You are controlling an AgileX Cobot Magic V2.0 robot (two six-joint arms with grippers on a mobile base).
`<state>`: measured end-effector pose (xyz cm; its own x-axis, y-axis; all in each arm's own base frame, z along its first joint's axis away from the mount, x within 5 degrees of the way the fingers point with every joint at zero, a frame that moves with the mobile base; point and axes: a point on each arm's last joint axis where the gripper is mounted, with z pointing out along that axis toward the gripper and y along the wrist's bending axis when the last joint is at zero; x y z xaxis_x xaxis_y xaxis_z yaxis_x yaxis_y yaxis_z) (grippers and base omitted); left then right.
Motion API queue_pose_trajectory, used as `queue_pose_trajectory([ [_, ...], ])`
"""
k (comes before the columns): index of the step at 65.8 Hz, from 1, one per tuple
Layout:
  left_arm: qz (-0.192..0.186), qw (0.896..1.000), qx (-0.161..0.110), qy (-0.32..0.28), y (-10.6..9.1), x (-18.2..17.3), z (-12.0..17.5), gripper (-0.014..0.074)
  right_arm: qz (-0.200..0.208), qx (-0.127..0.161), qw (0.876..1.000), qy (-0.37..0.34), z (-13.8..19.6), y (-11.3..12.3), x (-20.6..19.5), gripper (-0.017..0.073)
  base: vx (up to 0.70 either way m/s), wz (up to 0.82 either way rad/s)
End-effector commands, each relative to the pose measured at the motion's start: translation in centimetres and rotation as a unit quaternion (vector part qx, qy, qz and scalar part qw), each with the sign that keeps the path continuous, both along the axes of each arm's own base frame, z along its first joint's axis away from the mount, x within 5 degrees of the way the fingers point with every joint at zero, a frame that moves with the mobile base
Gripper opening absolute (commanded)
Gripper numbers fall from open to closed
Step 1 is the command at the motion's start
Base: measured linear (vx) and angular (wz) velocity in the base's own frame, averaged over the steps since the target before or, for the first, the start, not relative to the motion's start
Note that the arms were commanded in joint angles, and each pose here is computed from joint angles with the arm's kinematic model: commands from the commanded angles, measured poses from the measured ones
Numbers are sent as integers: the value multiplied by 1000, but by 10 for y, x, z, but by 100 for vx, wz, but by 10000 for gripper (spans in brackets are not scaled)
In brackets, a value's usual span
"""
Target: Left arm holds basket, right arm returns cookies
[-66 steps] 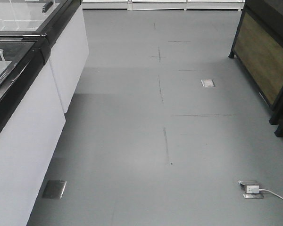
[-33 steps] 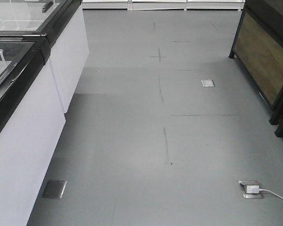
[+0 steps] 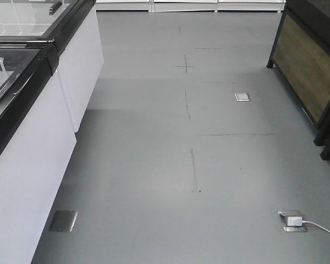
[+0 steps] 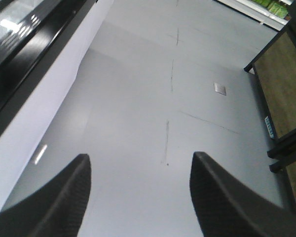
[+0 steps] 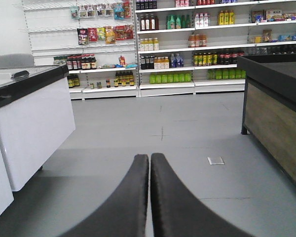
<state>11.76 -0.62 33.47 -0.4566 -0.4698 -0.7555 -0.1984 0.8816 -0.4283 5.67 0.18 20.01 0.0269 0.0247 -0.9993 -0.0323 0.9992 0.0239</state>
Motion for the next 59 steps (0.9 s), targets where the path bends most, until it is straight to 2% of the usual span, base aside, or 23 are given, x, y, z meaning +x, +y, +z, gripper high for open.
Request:
queue_pose_trajectory([
  [1,13,999,-32,-18,-2,20,19,430,0,0,999,-41,7,0,-1,-9,0,0],
  [5,19,998,-54,-14,-3,29,24,430,0,0,999,-41,7,0,-1,-9,0,0],
  [19,29,985,-172,-9,-12,64,42,430,0,0,999,-41,7,0,-1,-9,0,0],
  [25,42,978,-202,-14,-8,71,51,430,0,0,999,-41,7,0,-1,-9,0,0],
  [33,58,972,-226,-33,1,69,67,430,0,0,999,-41,7,0,-1,-9,0,0],
  [36,62,971,-227,-32,5,67,72,430,0,0,999,-41,7,0,-1,-9,0,0],
  [48,102,977,-188,-11,31,54,86,430,0,0,999,-41,7,0,-1,-9,0,0],
  [59,155,971,-180,-35,51,52,95,430,0,0,999,-41,7,0,-1,-9,0,0],
])
